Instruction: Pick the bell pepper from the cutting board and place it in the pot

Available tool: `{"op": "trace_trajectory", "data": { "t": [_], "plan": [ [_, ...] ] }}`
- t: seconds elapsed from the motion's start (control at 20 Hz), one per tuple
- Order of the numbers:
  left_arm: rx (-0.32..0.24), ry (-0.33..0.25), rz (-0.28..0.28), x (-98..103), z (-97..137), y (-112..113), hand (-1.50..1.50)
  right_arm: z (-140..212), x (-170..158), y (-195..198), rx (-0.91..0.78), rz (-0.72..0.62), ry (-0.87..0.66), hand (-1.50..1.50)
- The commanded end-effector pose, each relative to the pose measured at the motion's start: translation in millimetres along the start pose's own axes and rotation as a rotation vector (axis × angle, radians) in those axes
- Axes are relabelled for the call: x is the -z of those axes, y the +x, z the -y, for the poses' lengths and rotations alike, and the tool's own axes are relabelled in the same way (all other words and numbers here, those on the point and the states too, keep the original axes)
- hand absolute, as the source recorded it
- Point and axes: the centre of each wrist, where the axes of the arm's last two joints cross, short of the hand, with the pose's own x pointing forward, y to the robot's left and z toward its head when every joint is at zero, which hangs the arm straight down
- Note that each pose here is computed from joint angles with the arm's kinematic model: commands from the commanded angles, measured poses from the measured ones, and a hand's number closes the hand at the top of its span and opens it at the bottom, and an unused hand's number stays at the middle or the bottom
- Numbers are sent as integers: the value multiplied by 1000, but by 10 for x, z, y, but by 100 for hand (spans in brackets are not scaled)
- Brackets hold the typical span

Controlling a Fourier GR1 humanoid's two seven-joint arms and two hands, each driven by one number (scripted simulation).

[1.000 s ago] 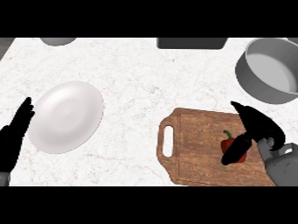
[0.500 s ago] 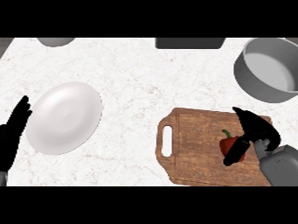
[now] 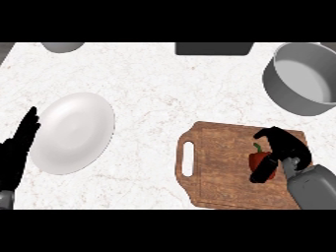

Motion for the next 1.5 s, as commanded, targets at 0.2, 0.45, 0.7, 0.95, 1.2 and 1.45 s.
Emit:
{"op": "trace_trajectory", "data": {
  "t": [0.2, 0.45, 0.7, 0.95, 1.2, 1.45],
  "plan": [
    [4, -3, -9, -107, -124, 94, 0, -130, 67, 124, -66, -1, 11, 150],
    [-10, -11, -9, -24, 69, 87, 0, 61, -107, -89, -249, 374, 39, 150],
    [-9, 8, -4, -15, -41, 9, 0, 117, -389, -300, -473, 783, 73, 150],
    [-11, -16, -11, -132, 55, -120, 0, 363, -361, -747, -544, 876, -86, 150],
    [-16, 12, -29, -151, -123, -126, 0, 721, -447, -976, -462, 918, -411, 150],
    [-8, 41, -22, -57, -175, -71, 0, 1174, -711, -1013, -306, 938, -743, 150]
  ]
}}
